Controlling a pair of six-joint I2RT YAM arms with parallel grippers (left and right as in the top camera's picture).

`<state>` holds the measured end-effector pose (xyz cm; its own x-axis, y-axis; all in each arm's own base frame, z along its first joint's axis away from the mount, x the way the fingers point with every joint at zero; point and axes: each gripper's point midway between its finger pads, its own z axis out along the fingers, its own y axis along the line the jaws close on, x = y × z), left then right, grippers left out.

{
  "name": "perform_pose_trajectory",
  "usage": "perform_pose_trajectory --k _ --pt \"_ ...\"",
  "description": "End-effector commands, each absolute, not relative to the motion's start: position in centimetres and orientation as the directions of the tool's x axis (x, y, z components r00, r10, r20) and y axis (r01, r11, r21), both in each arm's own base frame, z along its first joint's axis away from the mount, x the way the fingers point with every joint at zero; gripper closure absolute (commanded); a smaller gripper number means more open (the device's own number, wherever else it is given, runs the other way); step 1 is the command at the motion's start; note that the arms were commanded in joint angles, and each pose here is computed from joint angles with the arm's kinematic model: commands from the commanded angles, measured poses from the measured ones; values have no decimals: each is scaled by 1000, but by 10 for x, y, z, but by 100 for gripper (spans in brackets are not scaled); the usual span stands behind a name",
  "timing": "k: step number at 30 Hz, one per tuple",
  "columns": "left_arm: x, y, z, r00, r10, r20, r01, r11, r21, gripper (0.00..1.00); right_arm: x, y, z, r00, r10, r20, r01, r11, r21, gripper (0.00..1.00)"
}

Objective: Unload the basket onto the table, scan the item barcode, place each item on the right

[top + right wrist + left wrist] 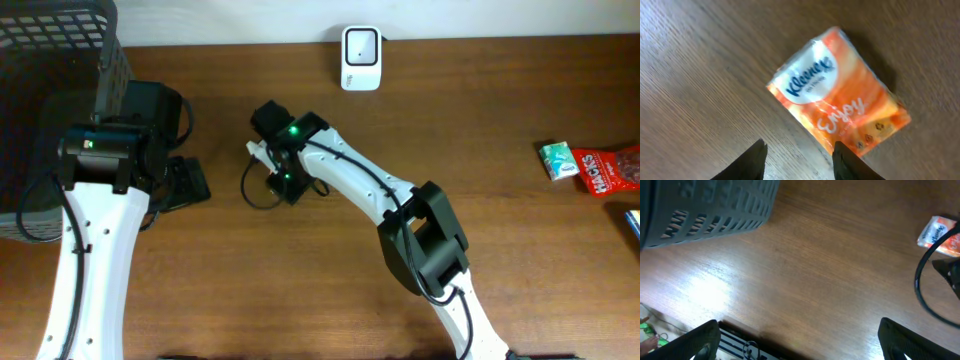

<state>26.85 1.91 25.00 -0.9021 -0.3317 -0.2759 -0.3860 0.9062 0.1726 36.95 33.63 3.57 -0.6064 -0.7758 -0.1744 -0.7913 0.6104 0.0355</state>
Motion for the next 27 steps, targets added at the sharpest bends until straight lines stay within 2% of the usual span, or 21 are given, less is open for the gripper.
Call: perform_pose_trajectory --k 1,4,16,27 --pt "266 25 255 -887 -345 -307 -412 891 189 1 370 335 32 -507 -848 -153 -854 519 -47 56" --pt "266 28 256 -885 -343 -315 -416 887 202 1 366 338 28 -474 -868 -145 -872 486 -58 56" --pt "265 28 256 -886 -343 -314 -415 887 204 1 386 341 26 -454 -871 -190 -862 483 -152 56" --pt "266 28 256 -884 -343 -317 -416 887 201 1 379 342 13 -454 -875 -170 -873 474 -111 59"
